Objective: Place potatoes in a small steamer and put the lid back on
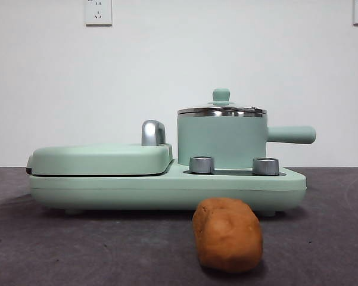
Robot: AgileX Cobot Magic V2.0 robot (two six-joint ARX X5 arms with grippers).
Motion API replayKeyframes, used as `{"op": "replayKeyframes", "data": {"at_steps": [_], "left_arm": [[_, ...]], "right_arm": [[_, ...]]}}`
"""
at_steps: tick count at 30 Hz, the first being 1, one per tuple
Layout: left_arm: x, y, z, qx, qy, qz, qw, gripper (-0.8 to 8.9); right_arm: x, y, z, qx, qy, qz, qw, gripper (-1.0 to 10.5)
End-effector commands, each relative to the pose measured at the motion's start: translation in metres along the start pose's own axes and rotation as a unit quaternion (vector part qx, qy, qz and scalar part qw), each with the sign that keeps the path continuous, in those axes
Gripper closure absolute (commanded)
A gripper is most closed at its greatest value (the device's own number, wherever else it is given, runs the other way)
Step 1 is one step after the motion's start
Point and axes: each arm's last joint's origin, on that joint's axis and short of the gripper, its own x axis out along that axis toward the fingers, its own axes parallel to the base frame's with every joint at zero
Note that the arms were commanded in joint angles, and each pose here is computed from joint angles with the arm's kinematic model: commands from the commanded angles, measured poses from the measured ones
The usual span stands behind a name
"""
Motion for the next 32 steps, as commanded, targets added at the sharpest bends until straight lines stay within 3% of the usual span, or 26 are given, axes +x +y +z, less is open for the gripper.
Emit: {"op": "replayKeyframes", "data": {"at_steps": [1,8,10,12,15,32], "left_arm": [[0.002,-0.004,0.009,-0.001,0.008,-0.013,1.000,7.04],[0.012,-0.010,0.027,0.012,0.028,-0.034,0.999,6.04],[0.015,-0.013,0.032,0.022,0.034,-0.043,0.998,4.98],[0.018,-0.015,0.036,0.028,0.038,-0.051,0.998,3.75],[0.024,-0.017,0.041,0.038,0.047,-0.061,0.996,3.08],[0.108,-0.018,0.071,0.066,0.115,-0.073,0.988,3.10]], "right_arm": [[0.002,0.002,0.008,-0.013,0.006,0.020,1.000,9.3],[0.010,-0.003,0.015,-0.009,0.027,0.040,0.999,9.3],[0.010,-0.003,0.016,-0.009,0.027,0.039,0.999,9.1],[0.010,-0.003,0.016,-0.009,0.027,0.038,0.999,7.4],[0.010,-0.003,0.015,-0.007,0.028,0.038,0.999,5.0],[0.010,-0.003,0.015,-0.005,0.027,0.034,0.999,4.7]]}}
